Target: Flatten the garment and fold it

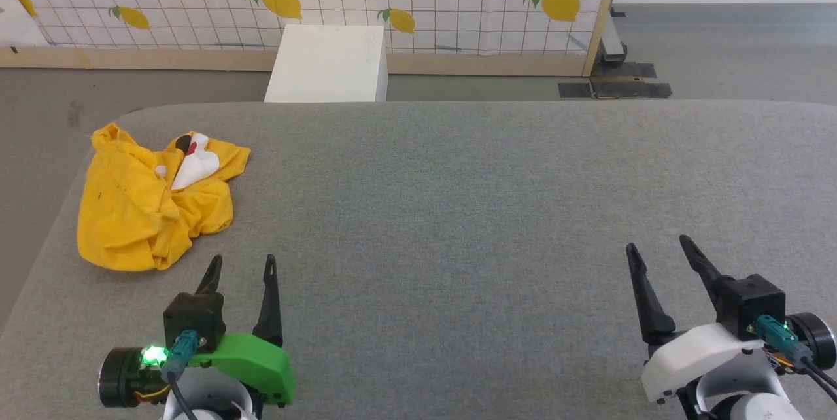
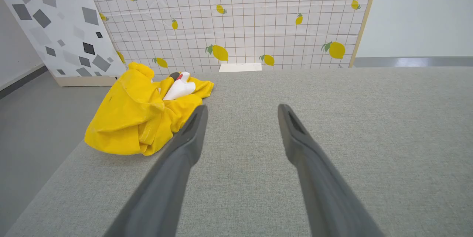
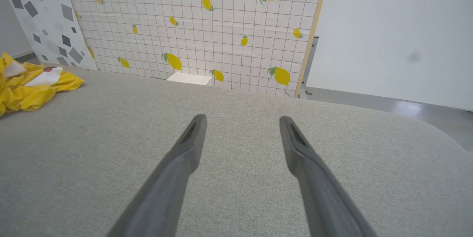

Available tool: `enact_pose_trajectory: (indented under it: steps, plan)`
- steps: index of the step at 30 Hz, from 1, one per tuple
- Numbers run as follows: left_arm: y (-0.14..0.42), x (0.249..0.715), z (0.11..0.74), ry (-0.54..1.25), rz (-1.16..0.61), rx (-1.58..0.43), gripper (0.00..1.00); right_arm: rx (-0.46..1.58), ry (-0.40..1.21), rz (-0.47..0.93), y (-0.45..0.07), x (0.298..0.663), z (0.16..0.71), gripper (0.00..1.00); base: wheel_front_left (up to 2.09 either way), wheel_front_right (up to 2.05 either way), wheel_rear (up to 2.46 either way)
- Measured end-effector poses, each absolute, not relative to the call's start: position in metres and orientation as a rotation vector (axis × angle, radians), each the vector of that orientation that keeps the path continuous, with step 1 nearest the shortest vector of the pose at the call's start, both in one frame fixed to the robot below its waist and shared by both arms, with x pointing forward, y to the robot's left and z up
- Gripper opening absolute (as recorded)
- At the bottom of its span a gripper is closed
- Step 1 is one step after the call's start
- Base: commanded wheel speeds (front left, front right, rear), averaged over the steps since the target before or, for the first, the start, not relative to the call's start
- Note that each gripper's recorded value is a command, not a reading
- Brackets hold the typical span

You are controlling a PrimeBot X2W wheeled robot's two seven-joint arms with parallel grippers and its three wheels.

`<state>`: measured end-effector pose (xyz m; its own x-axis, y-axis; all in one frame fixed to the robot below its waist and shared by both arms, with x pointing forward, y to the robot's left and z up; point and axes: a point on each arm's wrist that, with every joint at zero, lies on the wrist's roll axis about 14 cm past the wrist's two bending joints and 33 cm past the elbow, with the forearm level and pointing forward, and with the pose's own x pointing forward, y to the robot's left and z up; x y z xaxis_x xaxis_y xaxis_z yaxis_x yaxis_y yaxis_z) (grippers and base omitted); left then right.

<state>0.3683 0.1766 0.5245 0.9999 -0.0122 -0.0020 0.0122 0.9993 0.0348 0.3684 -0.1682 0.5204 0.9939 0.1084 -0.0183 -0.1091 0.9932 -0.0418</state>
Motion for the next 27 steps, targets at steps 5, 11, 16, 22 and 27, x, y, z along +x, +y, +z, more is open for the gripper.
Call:
enact_pose_trajectory:
  steps: [5,11,16,22,27]
  plan:
    - [0.178,0.368,0.526,-0.009,-0.01,0.028,1.0,-0.036,0.009,0.097,-0.172,0.369,0.521,1.0,0.0,0.0,0.0]
    - [0.18,0.366,0.526,-0.017,-0.004,0.022,1.0,-0.028,-0.001,0.083,-0.177,0.369,0.522,1.0,0.0,0.0,0.0]
    - [0.182,0.364,0.525,-0.02,0.002,0.019,1.0,-0.021,-0.008,0.073,-0.18,0.37,0.522,1.0,0.0,0.0,0.0]
    - [0.188,0.362,0.527,-0.031,0.019,0.009,1.0,-0.012,-0.015,0.069,-0.182,0.372,0.522,1.0,0.0,0.0,0.0]
    - [0.194,0.359,0.528,-0.04,0.039,0.002,1.0,-0.009,-0.02,0.075,-0.18,0.374,0.522,1.0,0.0,0.0,0.0]
